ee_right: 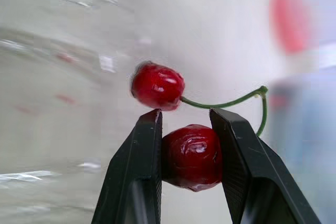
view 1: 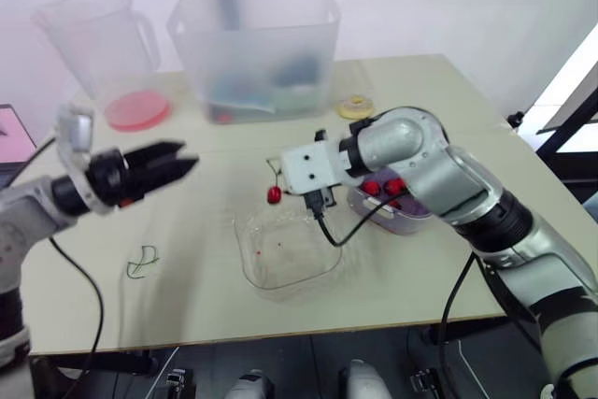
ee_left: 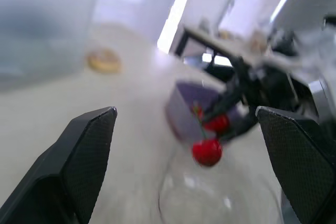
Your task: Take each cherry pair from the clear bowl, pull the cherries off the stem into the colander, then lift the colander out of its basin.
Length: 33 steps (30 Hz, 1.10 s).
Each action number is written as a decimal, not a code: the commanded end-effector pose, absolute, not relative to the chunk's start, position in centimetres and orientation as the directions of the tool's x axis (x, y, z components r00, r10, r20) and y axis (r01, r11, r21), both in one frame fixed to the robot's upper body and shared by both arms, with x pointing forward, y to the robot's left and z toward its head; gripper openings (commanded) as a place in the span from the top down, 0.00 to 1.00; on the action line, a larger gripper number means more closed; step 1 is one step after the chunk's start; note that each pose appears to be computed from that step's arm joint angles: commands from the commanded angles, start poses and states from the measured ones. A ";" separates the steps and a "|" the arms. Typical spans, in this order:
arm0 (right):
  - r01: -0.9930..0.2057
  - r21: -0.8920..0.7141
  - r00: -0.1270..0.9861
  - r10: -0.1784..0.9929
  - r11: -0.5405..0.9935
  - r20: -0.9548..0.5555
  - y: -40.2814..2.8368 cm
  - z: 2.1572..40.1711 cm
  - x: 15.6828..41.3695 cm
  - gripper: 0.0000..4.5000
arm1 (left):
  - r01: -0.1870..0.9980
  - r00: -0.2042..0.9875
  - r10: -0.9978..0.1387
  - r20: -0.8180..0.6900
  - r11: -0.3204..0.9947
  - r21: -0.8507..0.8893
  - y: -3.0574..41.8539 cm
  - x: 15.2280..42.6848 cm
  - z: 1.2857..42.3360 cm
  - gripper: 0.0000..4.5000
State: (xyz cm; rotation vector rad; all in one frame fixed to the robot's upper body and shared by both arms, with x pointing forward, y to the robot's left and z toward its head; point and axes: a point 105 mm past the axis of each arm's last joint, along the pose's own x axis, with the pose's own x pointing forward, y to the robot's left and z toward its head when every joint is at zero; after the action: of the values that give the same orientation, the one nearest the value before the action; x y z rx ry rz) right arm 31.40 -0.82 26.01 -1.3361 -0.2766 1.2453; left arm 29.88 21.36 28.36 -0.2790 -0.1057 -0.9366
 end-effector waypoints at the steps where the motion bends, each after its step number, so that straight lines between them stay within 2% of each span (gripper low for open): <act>1: -0.354 -0.921 0.413 0.857 -0.163 -0.310 -0.2 29.3 30.8 0.68 | 0.792 0.610 -0.739 0.285 0.574 -0.206 21.0 31.1 30.9 0.00; 4: -0.191 -0.972 0.467 0.858 -0.137 -0.213 0.2 30.3 31.6 0.68 | 0.843 0.537 -0.794 0.286 0.492 -0.219 18.6 31.3 31.7 0.00; 7: -0.169 -0.975 0.464 0.861 -0.144 -0.208 0.4 29.2 31.7 0.68 | 0.877 0.474 -0.854 0.216 0.435 -0.204 15.5 31.2 30.7 0.00; 12: -0.146 -0.979 0.470 0.860 -0.146 -0.198 0.6 28.6 31.7 0.68 | 0.880 0.463 -0.849 0.255 0.405 -0.248 14.2 31.8 30.5 0.00; 16: -0.181 -0.977 0.462 0.867 -0.115 -0.188 0.5 28.5 31.1 0.68 | 0.887 0.438 -0.860 0.263 0.365 -0.283 13.3 31.7 29.5 0.00; 19: -0.186 -0.976 0.461 0.868 -0.113 -0.188 0.5 28.5 30.9 0.69 | 0.885 0.438 -0.858 0.267 0.361 -0.292 13.0 31.9 29.4 0.20; 22: -0.193 -0.974 0.455 0.869 -0.116 -0.194 0.6 28.5 30.6 0.69 | 0.887 0.438 -0.859 0.265 0.364 -0.285 12.8 32.0 29.2 0.53; 33: -0.204 -0.973 0.438 0.880 -0.104 -0.186 1.3 28.9 30.1 0.69 | 0.887 0.443 -0.858 0.260 0.377 -0.266 13.0 31.7 29.0 0.53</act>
State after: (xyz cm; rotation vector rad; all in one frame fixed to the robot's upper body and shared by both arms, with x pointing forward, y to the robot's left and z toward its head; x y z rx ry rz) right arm 30.70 1.27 27.17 -1.3748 -0.5895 1.0683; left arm 32.19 12.62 28.18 -0.4189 -0.0358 -1.1141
